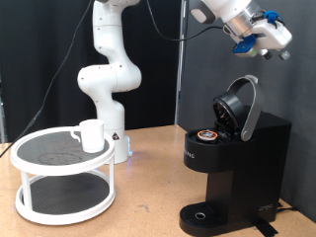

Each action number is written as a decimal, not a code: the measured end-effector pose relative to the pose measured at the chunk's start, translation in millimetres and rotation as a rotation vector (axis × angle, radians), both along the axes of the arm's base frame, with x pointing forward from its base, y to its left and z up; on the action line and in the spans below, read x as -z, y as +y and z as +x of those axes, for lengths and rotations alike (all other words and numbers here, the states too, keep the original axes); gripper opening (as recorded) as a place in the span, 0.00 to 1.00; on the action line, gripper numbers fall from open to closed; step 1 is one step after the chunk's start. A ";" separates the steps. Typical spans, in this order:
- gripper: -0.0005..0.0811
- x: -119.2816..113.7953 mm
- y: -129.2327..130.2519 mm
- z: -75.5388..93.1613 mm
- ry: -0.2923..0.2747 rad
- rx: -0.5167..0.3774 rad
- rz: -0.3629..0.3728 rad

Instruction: Make a cup of coffee with the keurig machine

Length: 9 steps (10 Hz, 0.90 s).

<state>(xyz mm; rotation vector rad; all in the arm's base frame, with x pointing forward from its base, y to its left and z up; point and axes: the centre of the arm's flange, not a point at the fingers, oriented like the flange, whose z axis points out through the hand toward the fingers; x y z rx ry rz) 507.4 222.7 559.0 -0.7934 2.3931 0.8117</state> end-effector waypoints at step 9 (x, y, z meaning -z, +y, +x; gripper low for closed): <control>0.01 36.8 -50.5 4.5 0.037 0.004 -0.120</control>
